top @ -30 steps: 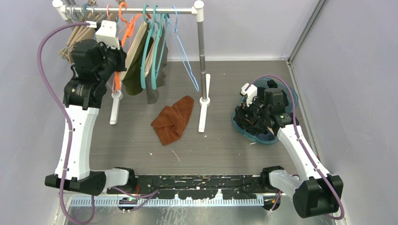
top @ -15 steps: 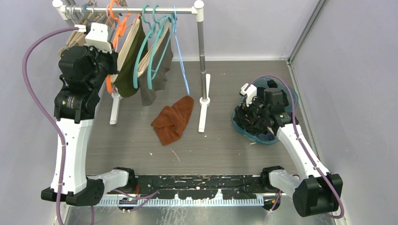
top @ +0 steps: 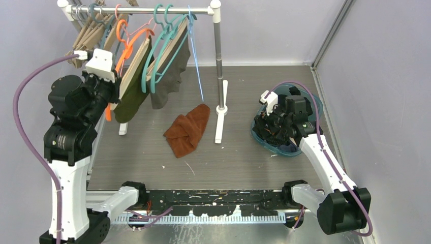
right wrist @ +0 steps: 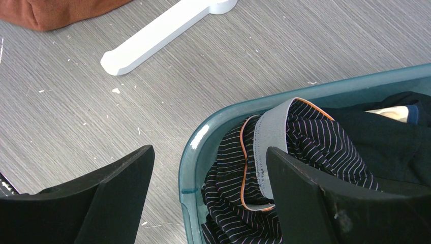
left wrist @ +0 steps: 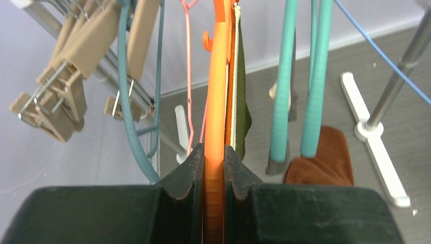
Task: Remove the underwear clipped to the hanger
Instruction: Pick up the hanger from the clothesline.
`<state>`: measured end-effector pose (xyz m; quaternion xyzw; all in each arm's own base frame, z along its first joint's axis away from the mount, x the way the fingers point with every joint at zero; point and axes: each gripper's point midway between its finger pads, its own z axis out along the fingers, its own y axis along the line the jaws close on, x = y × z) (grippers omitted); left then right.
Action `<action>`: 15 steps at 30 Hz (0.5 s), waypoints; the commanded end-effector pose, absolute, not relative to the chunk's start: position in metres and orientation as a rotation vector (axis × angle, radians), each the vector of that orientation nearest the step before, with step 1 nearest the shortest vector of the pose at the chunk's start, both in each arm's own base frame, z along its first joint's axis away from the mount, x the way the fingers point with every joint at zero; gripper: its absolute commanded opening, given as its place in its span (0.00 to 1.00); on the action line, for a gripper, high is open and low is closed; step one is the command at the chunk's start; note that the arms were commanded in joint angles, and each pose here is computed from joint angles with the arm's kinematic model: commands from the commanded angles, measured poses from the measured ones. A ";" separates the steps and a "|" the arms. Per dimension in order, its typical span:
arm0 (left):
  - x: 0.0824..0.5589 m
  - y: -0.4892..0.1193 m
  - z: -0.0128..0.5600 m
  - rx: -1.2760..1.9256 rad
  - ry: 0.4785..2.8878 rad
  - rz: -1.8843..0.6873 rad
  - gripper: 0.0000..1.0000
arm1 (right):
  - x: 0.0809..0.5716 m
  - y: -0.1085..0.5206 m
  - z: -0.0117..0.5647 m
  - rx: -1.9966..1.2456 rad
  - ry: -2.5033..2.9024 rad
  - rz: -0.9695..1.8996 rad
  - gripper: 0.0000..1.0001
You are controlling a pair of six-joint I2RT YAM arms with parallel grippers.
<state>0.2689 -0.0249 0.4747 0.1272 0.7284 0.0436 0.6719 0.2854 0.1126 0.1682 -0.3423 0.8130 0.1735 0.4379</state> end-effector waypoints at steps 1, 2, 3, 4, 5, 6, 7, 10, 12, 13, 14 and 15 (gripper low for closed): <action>0.241 -0.027 0.468 0.371 1.650 0.100 0.00 | 0.291 0.116 0.178 -0.873 1.969 0.423 0.87; 0.236 -0.025 0.465 0.378 1.661 0.107 0.00 | 0.291 0.116 0.177 -0.873 1.971 0.421 0.86; 0.230 -0.023 0.462 0.388 1.674 0.118 0.00 | 0.291 0.116 0.178 -0.875 1.968 0.422 0.87; 0.223 -0.020 0.459 0.395 1.684 0.129 0.00 | 0.291 0.116 0.179 -0.875 1.965 0.421 0.87; 0.217 -0.018 0.456 0.403 1.699 0.143 0.00 | 0.291 0.116 0.178 -0.875 1.967 0.420 0.87; 0.211 -0.015 0.451 0.413 1.716 0.154 0.00 | 0.291 0.116 0.178 -0.876 1.966 0.420 0.87; 0.205 -0.013 0.447 0.421 1.730 0.167 0.00 | 0.291 0.116 0.178 -0.876 1.966 0.421 0.87; 0.190 -0.005 0.434 0.438 1.783 0.204 0.00 | 0.291 0.116 0.178 -0.878 1.965 0.418 0.86; 0.182 0.001 0.424 0.445 1.818 0.229 0.00 | 0.291 0.116 0.177 -0.879 1.970 0.421 0.86; 0.179 0.003 0.419 0.447 1.837 0.242 0.00 | 0.291 0.116 0.177 -0.879 1.971 0.422 0.86; 0.176 0.006 0.414 0.450 1.854 0.256 0.00 | 0.290 0.116 0.176 -0.879 1.973 0.423 0.86; 0.174 0.009 0.410 0.456 1.870 0.271 0.00 | 0.290 0.116 0.176 -0.880 1.973 0.423 0.87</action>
